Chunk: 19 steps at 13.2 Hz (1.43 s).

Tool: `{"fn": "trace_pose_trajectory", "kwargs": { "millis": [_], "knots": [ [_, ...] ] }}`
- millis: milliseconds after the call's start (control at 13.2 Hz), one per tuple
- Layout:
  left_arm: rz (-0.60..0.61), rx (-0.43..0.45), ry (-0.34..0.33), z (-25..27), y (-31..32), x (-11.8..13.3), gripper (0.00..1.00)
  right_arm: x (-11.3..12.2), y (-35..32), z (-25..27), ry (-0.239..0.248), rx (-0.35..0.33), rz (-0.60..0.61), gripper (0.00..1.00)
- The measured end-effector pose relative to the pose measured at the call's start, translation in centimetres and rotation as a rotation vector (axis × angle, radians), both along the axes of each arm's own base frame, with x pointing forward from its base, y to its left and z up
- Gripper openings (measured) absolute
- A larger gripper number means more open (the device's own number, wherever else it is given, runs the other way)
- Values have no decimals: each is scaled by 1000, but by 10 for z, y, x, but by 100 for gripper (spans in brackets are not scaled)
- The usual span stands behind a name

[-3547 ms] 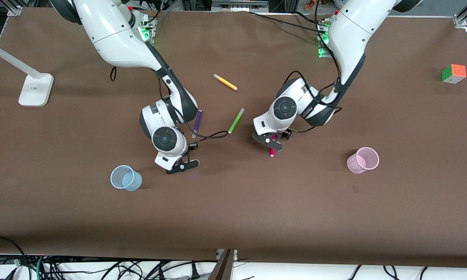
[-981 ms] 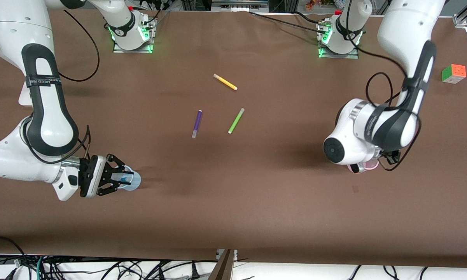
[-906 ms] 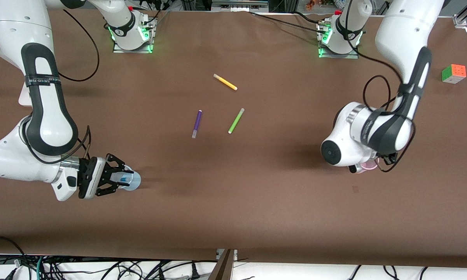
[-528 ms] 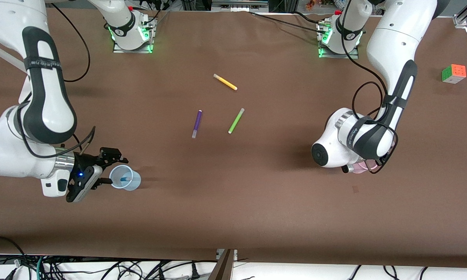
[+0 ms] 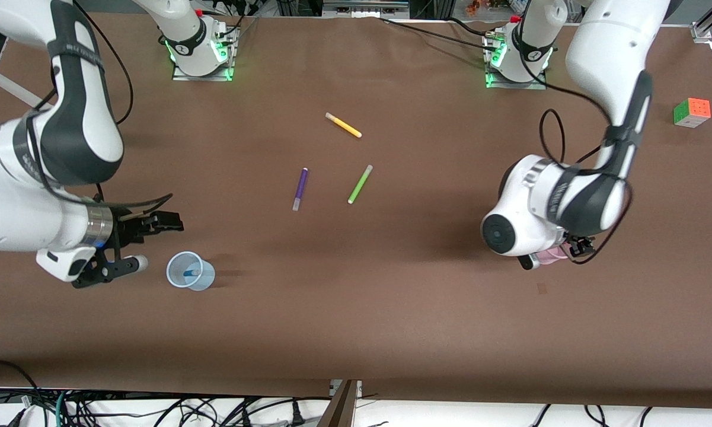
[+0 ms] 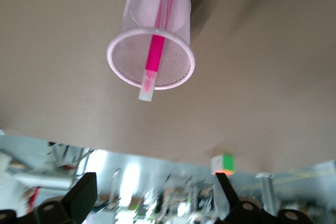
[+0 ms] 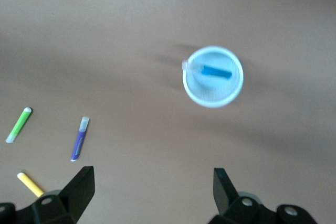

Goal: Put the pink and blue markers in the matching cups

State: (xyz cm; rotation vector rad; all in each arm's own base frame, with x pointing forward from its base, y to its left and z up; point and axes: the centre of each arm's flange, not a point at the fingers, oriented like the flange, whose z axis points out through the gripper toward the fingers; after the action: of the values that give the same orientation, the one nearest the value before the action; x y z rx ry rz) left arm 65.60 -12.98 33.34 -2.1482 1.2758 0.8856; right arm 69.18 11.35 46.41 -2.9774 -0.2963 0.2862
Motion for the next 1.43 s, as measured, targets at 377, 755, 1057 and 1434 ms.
{"fn": "trace_pose_trajectory", "kwargs": {
  "millis": [377,755,1057,1434],
  "knots": [
    [425,-339,-239,140,46,-3,100,-40,-33,90,-44,-48,-112,100],
    [721,-506,-596,247,89,-21,100,-115,-87,150,-71,-164,-168,100],
    [798,-531,-737,257,93,-72,100,-133,-85,141,-30,-184,-165,100],
    [850,-572,-698,251,86,-86,100,-135,-89,137,-20,-186,-171,100]
  ]
}}
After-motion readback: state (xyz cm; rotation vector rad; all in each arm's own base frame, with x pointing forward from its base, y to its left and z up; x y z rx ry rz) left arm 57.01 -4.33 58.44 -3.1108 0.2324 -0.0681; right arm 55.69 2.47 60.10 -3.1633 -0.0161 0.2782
